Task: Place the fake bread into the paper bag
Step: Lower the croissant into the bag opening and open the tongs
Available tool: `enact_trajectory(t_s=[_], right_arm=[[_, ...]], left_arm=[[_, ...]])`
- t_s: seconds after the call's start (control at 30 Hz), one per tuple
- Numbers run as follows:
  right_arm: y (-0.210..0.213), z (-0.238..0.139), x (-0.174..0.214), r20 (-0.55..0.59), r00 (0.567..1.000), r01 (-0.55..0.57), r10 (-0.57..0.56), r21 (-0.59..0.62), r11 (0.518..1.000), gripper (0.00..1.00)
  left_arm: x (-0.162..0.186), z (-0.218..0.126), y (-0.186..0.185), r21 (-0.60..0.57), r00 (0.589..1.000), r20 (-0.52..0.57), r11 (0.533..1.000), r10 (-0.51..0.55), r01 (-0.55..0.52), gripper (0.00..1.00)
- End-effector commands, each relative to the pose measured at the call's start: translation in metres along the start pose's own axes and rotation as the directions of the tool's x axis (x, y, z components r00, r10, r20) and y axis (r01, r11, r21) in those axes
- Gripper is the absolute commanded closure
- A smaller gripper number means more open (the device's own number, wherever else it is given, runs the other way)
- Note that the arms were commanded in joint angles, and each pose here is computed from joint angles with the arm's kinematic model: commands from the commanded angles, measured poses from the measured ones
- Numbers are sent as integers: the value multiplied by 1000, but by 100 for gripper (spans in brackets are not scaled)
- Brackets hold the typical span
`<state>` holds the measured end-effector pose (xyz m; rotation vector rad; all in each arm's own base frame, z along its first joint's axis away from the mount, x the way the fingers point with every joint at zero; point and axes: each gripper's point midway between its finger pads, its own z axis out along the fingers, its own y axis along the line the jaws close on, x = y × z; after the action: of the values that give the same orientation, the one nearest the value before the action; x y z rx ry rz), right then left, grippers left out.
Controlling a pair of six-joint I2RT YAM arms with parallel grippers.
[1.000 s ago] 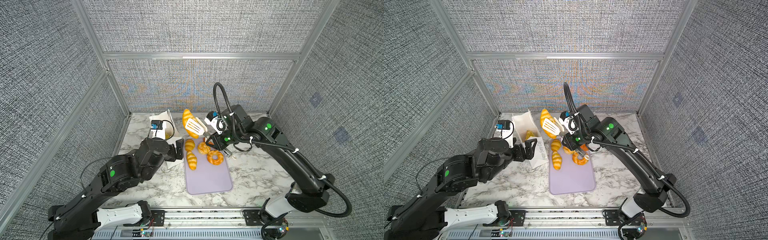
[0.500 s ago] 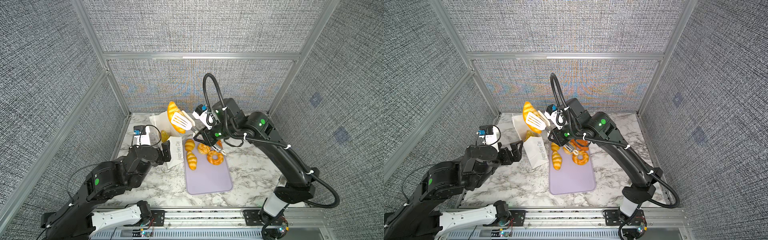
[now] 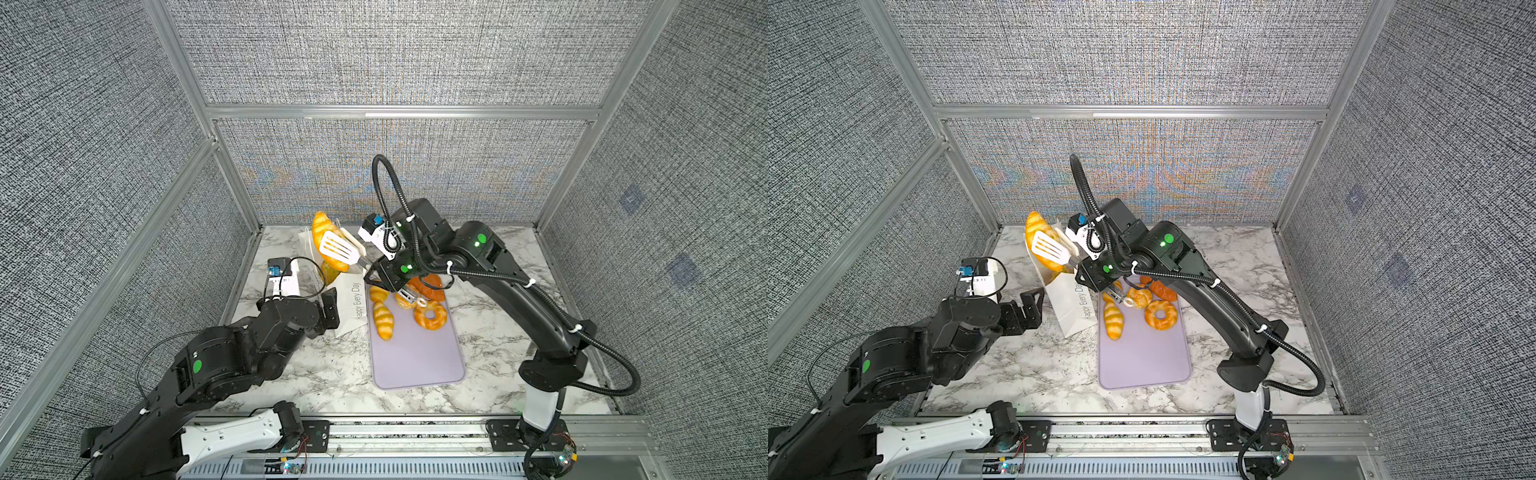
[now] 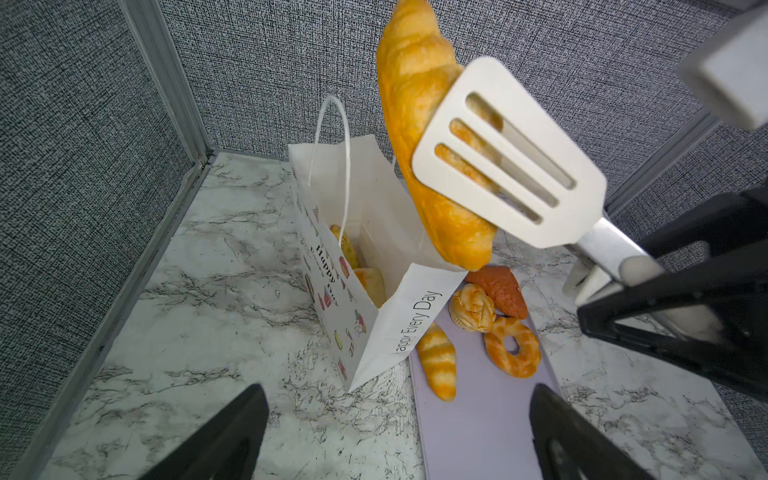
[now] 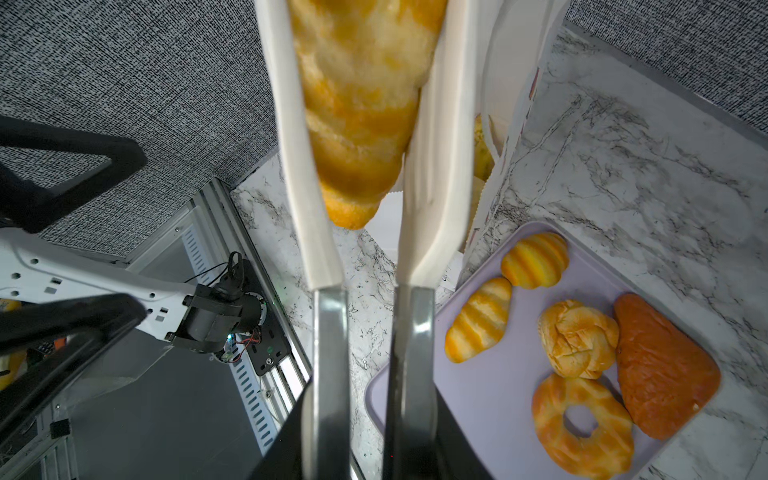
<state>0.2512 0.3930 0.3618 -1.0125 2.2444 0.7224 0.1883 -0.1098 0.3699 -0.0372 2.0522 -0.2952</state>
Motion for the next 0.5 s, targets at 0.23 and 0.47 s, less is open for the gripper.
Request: enact_trajectory(t_s=[0.23,0.47], right_arm=[[-24,24,-9,14,999,-50,49,61,997,66],[-28,38,-9,-7,999,-51,52,61,997,66]], left_arm=[[1,2,-1,1,1000,8,1000,-12,12,1],[2,1,1,0,1000,5,1000,-16,16,1]])
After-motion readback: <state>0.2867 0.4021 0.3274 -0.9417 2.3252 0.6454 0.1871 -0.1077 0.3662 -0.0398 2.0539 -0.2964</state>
